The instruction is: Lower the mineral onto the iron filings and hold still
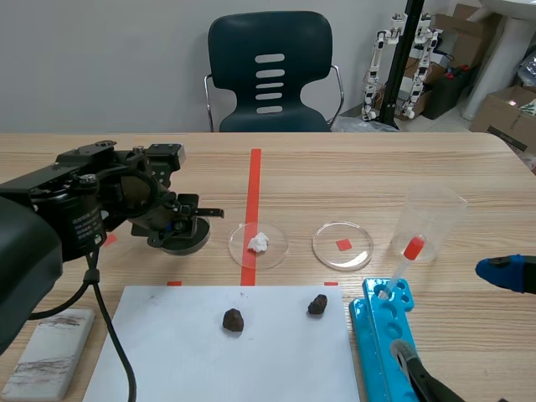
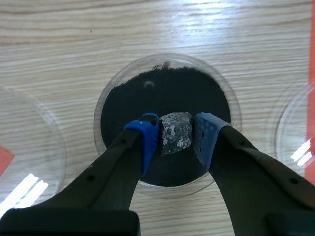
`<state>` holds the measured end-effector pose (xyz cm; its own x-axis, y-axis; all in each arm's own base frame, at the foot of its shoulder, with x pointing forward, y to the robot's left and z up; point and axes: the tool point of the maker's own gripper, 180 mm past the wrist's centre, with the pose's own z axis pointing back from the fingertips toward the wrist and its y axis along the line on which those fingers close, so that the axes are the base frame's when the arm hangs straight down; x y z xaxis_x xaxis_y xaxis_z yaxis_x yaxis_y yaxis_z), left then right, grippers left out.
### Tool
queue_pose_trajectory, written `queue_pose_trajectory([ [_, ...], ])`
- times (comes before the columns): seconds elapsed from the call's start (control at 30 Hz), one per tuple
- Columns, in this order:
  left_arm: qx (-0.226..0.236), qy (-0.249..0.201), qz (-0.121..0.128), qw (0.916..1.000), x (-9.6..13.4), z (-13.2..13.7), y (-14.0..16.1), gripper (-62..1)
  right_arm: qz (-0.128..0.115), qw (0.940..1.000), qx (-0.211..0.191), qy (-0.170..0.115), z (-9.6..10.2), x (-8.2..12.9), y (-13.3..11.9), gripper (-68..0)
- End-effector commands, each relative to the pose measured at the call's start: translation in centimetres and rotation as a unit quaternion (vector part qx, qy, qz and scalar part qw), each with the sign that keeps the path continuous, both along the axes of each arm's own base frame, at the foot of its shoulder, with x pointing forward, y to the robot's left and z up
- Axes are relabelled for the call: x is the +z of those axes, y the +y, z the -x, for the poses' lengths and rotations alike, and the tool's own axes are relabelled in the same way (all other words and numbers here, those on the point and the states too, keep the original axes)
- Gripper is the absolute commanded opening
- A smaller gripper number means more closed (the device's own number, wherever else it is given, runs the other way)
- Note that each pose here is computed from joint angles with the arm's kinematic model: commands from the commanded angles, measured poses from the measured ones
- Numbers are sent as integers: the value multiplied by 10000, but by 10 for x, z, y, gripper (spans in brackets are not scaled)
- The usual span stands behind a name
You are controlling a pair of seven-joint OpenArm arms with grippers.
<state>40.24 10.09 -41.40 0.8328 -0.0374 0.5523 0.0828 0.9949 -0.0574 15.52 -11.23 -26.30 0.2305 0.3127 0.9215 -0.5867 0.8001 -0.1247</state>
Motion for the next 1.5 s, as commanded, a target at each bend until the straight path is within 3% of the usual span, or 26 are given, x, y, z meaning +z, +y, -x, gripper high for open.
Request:
queue_pose_trajectory([
  [0.0,-8,-216,42,9998,12,-12,-3,-494,-67,9999,-18,-91,-3,5,0,-29],
  [1.13,-17,-210,9,9998,11,-12,-2,-494,-67,9999,-18,-91,-3,5,0,-29],
  [1.3,-77,-273,3,9996,20,-14,-5,-494,-67,9999,-18,-91,-3,5,0,-29],
  [1.47,-180,-609,38,9980,39,-16,-9,-493,-67,9999,-18,-91,-3,5,0,-29],
])
